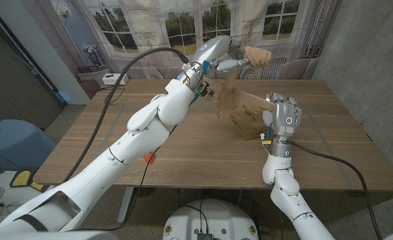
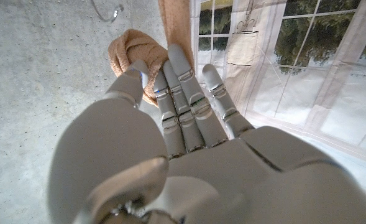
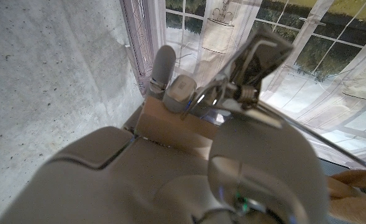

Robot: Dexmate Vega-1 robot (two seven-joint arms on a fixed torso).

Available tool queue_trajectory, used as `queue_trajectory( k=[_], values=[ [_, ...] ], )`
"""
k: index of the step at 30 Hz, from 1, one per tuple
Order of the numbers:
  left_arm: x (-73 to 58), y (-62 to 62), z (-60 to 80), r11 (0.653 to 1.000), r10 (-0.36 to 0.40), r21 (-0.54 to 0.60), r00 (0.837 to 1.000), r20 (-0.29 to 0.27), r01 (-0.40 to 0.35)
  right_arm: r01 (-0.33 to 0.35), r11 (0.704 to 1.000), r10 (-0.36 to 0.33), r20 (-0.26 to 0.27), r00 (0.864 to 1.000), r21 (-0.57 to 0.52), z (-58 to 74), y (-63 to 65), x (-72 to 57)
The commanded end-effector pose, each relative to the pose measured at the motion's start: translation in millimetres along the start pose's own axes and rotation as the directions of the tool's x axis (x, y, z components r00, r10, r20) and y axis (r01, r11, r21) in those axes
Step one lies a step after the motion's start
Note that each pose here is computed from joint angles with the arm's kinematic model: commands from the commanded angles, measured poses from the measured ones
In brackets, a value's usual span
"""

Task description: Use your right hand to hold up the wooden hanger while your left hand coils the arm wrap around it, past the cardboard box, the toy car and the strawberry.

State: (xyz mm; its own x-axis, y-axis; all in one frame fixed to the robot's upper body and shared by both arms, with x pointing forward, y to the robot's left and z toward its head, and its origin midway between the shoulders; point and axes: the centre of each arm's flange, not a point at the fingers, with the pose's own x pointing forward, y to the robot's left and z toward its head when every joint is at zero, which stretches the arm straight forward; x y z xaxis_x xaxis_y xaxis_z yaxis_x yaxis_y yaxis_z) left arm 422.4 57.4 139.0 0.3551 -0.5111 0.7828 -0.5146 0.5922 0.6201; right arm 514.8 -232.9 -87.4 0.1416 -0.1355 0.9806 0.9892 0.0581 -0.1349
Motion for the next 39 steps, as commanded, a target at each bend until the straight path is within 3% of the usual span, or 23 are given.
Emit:
queue_trajectory(
  k=[1, 11, 20, 33, 39],
  values=[
    [1.9, 10.4, 3.9, 0.991, -0.066, 0.105, 0.982, -0.177, 0.086, 0.016, 1.000, -0.017, 0.025, 1.000, 0.025, 4.7, -2.0, 3.4],
    [5.4, 14.7, 12.3, 0.952, -0.164, 0.209, 0.951, -0.263, 0.223, 0.027, 0.999, -0.028, 0.014, 1.000, 0.040, 8.0, -0.2, 8.5],
    [13.4, 14.2, 11.8, 0.888, -0.303, 0.237, 0.890, -0.341, 0.393, 0.030, 0.999, -0.031, 0.016, 0.999, 0.043, 10.7, 1.4, 10.9],
    [18.3, 13.4, 14.2, 0.806, -0.439, 0.244, 0.821, -0.366, 0.540, 0.033, 0.998, -0.034, 0.008, 0.999, 0.049, 10.4, 2.0, 12.7],
    [18.7, 12.6, 12.1, 0.789, -0.475, 0.231, 0.804, -0.358, 0.569, 0.031, 0.998, -0.032, 0.009, 0.999, 0.049, 9.5, 3.1, 13.0]
  ],
)
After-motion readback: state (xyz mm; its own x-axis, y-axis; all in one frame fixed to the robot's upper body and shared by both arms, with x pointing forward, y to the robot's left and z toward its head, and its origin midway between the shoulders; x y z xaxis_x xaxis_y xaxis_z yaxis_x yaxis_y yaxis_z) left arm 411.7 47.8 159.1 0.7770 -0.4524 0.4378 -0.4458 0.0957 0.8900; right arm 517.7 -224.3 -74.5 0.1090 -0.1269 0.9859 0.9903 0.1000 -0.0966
